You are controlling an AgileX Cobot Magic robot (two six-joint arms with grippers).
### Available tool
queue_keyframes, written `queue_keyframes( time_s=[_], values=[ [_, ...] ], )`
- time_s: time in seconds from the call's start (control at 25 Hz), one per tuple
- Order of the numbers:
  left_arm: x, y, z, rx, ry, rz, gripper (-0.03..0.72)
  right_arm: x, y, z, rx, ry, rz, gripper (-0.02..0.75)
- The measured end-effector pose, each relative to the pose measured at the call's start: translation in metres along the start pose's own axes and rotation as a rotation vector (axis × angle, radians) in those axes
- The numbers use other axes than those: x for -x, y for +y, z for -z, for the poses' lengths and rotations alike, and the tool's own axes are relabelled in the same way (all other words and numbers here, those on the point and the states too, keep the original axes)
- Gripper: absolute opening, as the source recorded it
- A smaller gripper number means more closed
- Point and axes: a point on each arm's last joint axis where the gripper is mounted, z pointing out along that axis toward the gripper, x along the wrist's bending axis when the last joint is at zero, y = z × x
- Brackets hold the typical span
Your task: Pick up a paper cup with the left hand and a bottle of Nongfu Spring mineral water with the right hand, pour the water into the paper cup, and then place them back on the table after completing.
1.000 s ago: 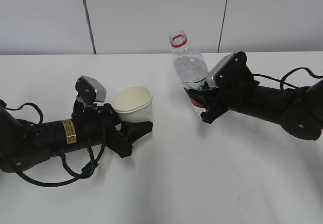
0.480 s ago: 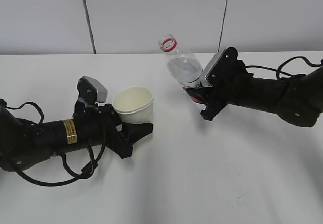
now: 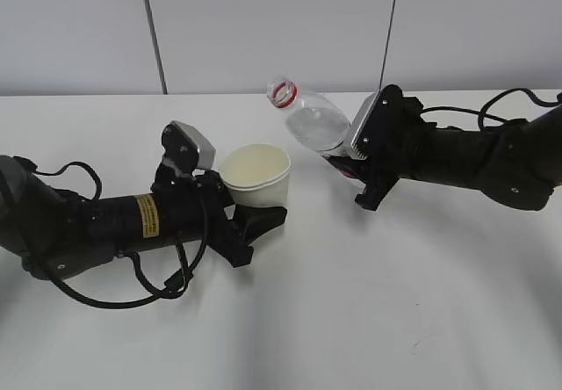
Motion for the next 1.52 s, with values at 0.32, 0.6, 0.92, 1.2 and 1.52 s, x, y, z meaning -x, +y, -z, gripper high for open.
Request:
queue_keyframes(
  time_s=[0.32, 0.6, 0.92, 1.2, 1.52],
  values=[
    [-0.001, -0.001, 0.0, -0.011, 0.017, 0.009, 0.398, 0.006, 0.004, -0.001, 0.002, -0.015, 0.103, 0.368],
    [-0.003, -0.002, 0.0, -0.023, 0.032, 0.015, 0.398, 0.013, 0.011, 0.005, -0.005, -0.032, 0.16, 0.368],
    [-0.004, 0.0, -0.001, -0.012, 0.038, 0.017, 0.398, 0.02, 0.02, 0.013, -0.01, -0.052, 0.244, 0.368],
    [-0.004, 0.0, -0.001, -0.011, 0.038, 0.017, 0.398, 0.02, 0.019, 0.013, -0.017, -0.049, 0.316, 0.368],
    [-0.004, 0.0, -0.001, -0.011, 0.038, 0.017, 0.398, 0.02, 0.018, 0.013, -0.034, -0.042, 0.378, 0.368]
  ],
)
